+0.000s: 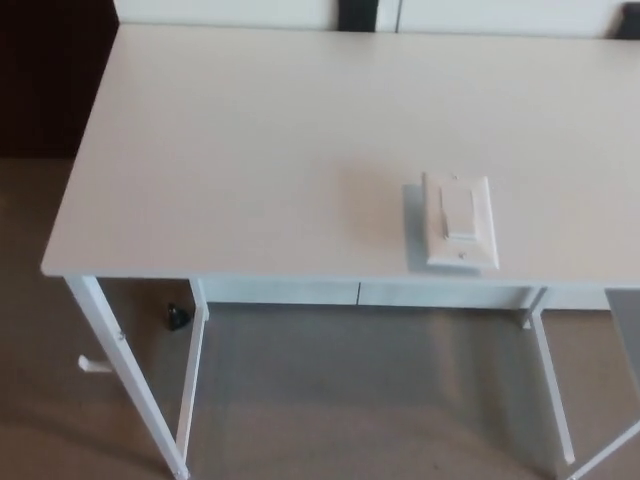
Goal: The robot walk towards a table in front and then clicks the light switch button using the right hand's index finger
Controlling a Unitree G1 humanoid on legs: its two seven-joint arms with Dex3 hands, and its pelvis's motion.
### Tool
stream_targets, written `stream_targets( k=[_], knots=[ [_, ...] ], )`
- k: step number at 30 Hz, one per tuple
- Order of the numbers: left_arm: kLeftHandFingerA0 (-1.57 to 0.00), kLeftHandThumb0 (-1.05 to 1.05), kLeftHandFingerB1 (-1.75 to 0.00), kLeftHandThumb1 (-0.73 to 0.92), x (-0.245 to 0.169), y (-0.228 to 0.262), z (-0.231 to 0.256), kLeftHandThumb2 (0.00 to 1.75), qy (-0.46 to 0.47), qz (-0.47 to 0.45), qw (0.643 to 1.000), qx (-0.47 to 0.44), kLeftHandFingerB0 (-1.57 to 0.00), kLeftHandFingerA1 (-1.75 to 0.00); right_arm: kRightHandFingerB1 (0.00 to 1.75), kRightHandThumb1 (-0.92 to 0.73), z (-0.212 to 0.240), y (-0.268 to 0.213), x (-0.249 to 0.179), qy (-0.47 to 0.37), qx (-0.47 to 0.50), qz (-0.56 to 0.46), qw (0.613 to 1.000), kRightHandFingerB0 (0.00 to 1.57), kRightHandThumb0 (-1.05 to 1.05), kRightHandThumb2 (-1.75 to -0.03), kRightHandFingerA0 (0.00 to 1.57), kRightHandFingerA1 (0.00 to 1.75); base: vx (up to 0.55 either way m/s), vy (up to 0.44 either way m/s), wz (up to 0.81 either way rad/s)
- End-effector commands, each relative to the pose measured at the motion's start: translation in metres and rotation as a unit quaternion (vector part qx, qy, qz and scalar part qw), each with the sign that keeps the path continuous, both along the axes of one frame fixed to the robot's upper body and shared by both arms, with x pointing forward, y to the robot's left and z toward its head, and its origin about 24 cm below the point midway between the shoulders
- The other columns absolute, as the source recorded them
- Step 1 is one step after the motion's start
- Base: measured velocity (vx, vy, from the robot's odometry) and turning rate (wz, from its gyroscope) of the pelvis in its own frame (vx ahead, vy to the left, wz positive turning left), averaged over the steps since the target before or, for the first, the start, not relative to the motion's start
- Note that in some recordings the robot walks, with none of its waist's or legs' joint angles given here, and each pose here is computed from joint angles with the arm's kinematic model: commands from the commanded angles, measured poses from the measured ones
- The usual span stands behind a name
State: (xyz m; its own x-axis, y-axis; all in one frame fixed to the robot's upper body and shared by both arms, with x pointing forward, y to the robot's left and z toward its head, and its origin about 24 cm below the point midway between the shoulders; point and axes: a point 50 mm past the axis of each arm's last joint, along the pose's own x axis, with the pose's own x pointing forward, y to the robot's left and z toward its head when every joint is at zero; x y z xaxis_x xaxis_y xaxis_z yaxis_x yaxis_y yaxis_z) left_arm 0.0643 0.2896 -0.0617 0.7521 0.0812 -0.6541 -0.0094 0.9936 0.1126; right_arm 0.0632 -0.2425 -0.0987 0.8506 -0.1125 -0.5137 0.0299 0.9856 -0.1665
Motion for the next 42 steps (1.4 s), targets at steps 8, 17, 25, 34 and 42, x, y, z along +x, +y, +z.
stream_targets(
  k=[8, 17, 25, 34, 42],
  knots=[
    [-0.48, -0.21, -0.38, 0.61, 0.0033, 0.0006, 0.0026, 0.58, -0.010, -0.016, 1.000, 0.021, -0.35, -0.44, 0.48, -0.33, 0.0029, -0.0037, 0.0028, -0.002, -0.022, 0.016, 1.000, 0.66, -0.70, -0.70, 0.88, 0.53, 0.10, -0.104, 0.08],
    [-0.52, -0.23, -0.39, 0.61, 0.0015, 0.0024, 0.0023, 0.57, -0.012, -0.029, 0.999, 0.035, -0.37, -0.46, 0.42, -0.40, -0.0012, -0.0047, 0.0040, 0.002, -0.023, 0.021, 1.000, 0.72, -0.65, -0.54, 0.96, 0.48, 0.01, -0.012, -0.02],
    [-0.54, -0.24, -0.39, 0.60, 0.0014, 0.0026, 0.0033, 0.58, -0.014, -0.030, 0.999, 0.038, -0.38, -0.46, 0.48, -0.33, -0.0027, -0.0049, 0.0043, 0.012, -0.019, 0.023, 0.999, 0.67, -0.68, -0.69, 0.89, 0.53, 0.04, 0.170, -0.02],
    [-0.59, -0.21, -0.40, 0.61, 0.0038, 0.0021, 0.0046, 0.58, -0.021, -0.038, 0.998, 0.051, -0.39, -0.49, 0.41, -0.40, 0.0003, -0.0030, 0.0062, 0.011, -0.016, 0.023, 1.000, 0.71, -0.57, -0.53, 0.92, 0.46, 0.07, -0.027, 0.07],
    [-0.59, -0.22, -0.40, 0.60, 0.0055, 0.0037, 0.0055, 0.58, -0.021, -0.037, 0.998, 0.056, -0.39, -0.48, 0.51, -0.31, 0.0007, -0.0012, 0.0098, 0.013, -0.018, 0.027, 0.999, 0.64, -0.62, -0.73, 0.92, 0.60, 0.00, 0.000, 0.00]
  ],
)
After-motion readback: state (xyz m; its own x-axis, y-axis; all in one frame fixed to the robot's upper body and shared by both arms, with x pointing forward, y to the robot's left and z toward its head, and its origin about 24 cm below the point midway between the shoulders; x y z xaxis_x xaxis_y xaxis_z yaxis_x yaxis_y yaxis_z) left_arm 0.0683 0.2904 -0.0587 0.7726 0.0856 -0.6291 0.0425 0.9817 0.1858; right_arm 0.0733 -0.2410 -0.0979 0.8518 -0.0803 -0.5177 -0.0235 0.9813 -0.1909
